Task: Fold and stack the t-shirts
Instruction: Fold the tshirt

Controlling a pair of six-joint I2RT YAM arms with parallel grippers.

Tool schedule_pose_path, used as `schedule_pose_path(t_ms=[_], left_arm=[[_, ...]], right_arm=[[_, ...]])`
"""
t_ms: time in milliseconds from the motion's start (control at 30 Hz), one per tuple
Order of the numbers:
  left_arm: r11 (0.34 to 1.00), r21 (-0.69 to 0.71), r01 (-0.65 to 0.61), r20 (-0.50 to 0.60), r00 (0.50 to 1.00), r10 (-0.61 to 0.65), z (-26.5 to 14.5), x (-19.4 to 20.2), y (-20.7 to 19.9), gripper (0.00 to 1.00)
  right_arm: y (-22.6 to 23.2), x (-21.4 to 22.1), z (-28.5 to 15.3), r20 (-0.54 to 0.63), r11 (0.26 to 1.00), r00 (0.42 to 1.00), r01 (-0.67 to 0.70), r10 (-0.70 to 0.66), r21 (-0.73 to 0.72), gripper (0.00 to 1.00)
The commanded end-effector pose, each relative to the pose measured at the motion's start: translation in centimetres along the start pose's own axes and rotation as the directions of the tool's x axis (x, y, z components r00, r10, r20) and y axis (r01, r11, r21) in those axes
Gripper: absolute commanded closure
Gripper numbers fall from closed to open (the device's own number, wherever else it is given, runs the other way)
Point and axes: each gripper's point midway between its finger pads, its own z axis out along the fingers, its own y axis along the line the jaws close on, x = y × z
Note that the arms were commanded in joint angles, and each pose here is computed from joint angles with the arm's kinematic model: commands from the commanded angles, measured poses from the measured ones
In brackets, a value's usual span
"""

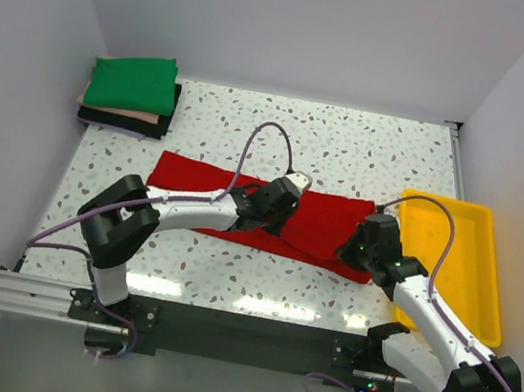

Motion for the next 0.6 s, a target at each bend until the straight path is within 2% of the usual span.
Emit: schedule_pose_path(t_ms=[0,100,167,300,367,400,567], left_arm=[[0.999,0.036,0.016,0.064,0.998,-0.019,-1.3,-1.9,-0.8,0.83],[0.999,0.036,0.022,0.054,0.998,-0.024,-1.2,-1.7,-0.8,0.76],[0.999,0.035,0.031,0.065,0.997,-0.033,-1.4,-2.0,-0.7,0.71],[0.996,-0.037,0.077,0.073,0.995,-0.075,-2.0,-2.7,1.2,0.69],[0.984,-0.107,0.139,0.058,0.989,-0.134,-2.2,-2.4,3.5,0.69],[0.977,-0.134,0.165,0.071,0.985,-0.156,-2.7,-2.5,4.5,0.69],[0.924,-0.22,0.313,0.089,0.95,-0.3,-3.4,0.8,10.3,0.7]], right_arm=[[-0.5,-0.2,0.0,0.028,1.0,1.0,-0.014,0.014,0.019,1.0],[-0.7,-0.2,0.0,0.024,0.999,1.0,-0.008,0.007,0.031,1.0],[-0.6,-0.3,-0.2,0.021,1.0,1.0,0.005,-0.006,0.031,0.94],[-0.9,-2.0,-1.3,0.084,0.997,0.996,0.01,-0.016,0.076,0.63],[-0.7,-4.1,-1.9,0.136,0.993,0.99,0.012,-0.029,0.12,0.57],[-0.8,-4.3,-1.3,0.12,0.988,0.992,0.02,-0.038,0.153,0.54],[1.0,-7.6,-0.3,0.133,0.978,0.989,0.036,-0.064,0.204,0.52]])
